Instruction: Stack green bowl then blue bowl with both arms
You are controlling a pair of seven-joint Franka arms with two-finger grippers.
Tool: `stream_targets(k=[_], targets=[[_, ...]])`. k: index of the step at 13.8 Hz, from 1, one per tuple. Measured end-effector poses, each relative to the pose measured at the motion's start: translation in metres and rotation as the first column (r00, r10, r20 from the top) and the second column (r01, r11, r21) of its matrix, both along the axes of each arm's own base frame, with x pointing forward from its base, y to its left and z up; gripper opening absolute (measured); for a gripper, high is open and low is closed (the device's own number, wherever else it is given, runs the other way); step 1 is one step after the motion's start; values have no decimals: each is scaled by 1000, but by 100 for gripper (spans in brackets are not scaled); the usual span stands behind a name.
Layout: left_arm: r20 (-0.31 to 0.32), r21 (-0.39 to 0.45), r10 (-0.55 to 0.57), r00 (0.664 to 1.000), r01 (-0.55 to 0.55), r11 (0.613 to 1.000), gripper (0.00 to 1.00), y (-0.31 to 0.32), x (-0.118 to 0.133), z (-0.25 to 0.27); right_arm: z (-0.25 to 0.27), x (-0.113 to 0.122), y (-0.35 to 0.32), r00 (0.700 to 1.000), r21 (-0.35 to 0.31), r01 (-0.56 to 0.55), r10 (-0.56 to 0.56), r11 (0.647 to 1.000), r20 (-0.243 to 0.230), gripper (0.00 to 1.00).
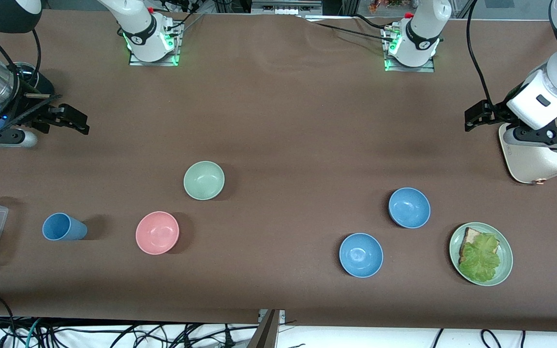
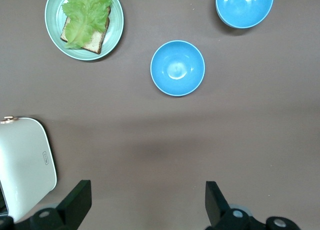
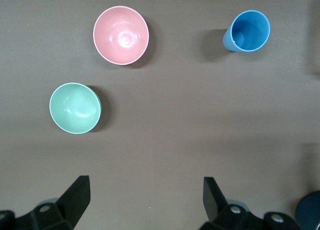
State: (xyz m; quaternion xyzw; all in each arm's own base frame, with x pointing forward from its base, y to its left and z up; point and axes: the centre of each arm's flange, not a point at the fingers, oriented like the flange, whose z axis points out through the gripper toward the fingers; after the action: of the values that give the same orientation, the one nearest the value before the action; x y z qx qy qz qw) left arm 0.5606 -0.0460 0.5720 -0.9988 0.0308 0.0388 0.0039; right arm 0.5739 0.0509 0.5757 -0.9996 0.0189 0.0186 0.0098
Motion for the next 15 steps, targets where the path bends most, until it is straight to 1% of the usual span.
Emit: stream_targets(k=[6,9,15], targets=[[0,0,0,1000,0,1000,100,0,0,0,1,1,-1,1000,1,2,-2,1000,8,100],[0,0,0,1000,0,1000,100,0,0,0,3,4,-1,999,3,2,-2,1000,33,100],[0,0,0,1000,0,1000,100,0,0,0,2,8,0,999,4,3,-3,1000,53,100]])
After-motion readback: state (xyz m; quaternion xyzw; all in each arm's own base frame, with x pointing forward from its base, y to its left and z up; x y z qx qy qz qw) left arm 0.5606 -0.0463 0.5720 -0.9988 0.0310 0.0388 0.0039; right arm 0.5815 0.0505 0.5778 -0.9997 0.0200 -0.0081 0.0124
